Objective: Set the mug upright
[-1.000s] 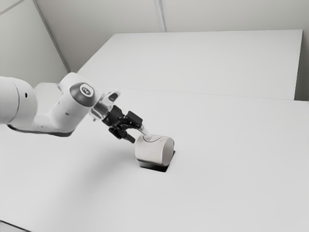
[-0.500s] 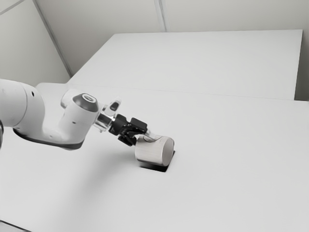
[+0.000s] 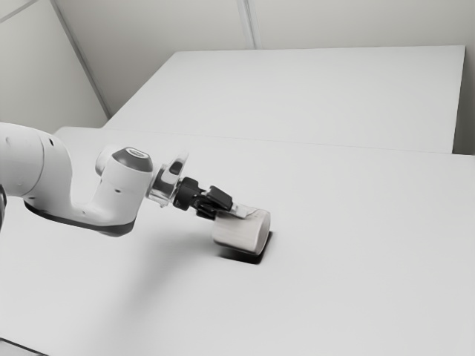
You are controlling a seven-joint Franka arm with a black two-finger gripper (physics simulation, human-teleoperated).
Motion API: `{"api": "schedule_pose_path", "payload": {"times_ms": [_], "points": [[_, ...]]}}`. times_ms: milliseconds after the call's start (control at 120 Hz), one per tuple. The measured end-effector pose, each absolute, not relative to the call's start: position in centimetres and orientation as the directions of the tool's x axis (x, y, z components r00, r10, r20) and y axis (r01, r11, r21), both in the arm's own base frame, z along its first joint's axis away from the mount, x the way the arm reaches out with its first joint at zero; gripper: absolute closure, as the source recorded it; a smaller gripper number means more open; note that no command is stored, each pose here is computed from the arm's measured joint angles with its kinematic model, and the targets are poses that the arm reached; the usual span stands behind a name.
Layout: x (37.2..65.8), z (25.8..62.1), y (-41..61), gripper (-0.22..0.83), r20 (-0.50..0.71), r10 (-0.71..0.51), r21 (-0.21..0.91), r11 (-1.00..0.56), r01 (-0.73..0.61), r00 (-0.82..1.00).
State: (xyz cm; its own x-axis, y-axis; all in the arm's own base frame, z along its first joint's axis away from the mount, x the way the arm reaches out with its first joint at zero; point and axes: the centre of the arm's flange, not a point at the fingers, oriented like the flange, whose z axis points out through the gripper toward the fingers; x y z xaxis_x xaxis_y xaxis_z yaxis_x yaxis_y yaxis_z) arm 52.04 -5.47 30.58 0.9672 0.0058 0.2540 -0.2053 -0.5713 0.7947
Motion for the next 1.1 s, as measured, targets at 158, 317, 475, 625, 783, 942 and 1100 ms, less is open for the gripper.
{"api": "schedule_pose_path", "payload": {"times_ms": [158, 317, 475, 625, 783, 942, 1100], "points": [[52.1, 31.5, -5.7, 0.63, 0.3, -0.018, 0.783, -0.567, -0.257, 0.954], [52.1, 33.2, -6.0, 0.73, 0.353, -0.038, 0.767, -0.56, -0.313, 0.935], [51.9, 35.5, -6.8, 0.76, 0.41, -0.062, 0.745, -0.553, -0.374, 0.91], [52.1, 38.9, -7.4, 0.77, 0.459, -0.152, 0.679, -0.575, -0.456, 0.875], [52.5, 41.9, -7.0, 0.78, 0.428, -0.327, 0.544, -0.651, -0.529, 0.843], [53.0, 43.7, -4.9, 0.78, 0.324, -0.424, 0.418, -0.737, -0.53, 0.846], [52.9, 44.0, -4.0, 0.78, 0.201, -0.46, 0.313, -0.806, -0.502, 0.865]]}}
